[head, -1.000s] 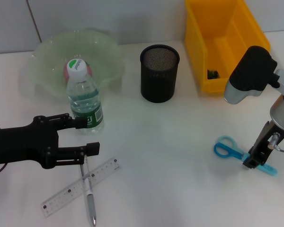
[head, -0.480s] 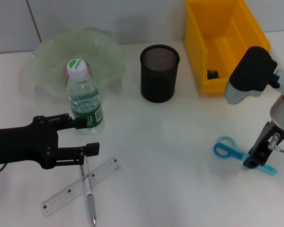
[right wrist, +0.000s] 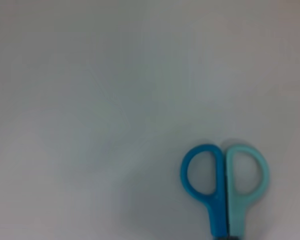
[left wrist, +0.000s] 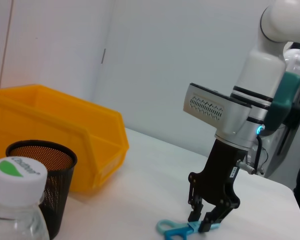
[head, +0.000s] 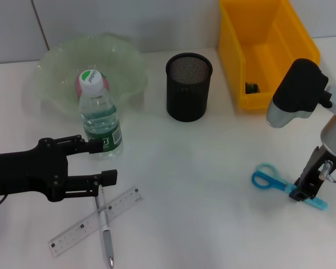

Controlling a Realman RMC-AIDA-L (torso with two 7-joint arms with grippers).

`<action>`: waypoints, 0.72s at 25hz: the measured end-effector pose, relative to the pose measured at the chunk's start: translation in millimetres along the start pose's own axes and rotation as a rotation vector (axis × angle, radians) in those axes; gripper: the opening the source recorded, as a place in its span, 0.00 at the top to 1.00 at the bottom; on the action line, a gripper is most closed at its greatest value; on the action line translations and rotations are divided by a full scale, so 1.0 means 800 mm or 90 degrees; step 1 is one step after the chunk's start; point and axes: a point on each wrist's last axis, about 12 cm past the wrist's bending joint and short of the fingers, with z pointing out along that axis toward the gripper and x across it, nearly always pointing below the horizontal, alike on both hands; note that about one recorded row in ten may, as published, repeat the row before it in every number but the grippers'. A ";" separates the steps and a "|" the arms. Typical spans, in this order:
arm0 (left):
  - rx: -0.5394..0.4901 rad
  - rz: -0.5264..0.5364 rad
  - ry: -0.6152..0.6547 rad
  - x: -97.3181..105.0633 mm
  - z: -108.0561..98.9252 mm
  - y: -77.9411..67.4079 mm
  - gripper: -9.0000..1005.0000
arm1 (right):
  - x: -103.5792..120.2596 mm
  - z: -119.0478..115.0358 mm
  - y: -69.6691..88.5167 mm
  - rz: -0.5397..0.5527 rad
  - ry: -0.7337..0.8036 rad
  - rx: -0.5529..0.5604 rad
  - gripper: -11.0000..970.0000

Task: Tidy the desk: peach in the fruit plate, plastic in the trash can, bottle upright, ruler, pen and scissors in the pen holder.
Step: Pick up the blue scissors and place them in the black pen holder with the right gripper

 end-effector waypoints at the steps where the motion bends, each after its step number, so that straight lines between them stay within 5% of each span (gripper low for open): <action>1: 0.000 0.000 0.000 0.000 0.000 0.000 0.19 | 0.000 -0.003 0.000 0.001 -0.006 0.002 0.74; 9: 0.004 -0.001 -0.002 0.000 -0.001 -0.001 0.19 | 0.001 -0.049 -0.008 0.035 -0.116 -0.007 0.77; 18: 0.012 0.000 -0.008 -0.002 -0.001 -0.003 0.19 | 0.017 -0.096 -0.031 0.041 -0.426 -0.019 0.77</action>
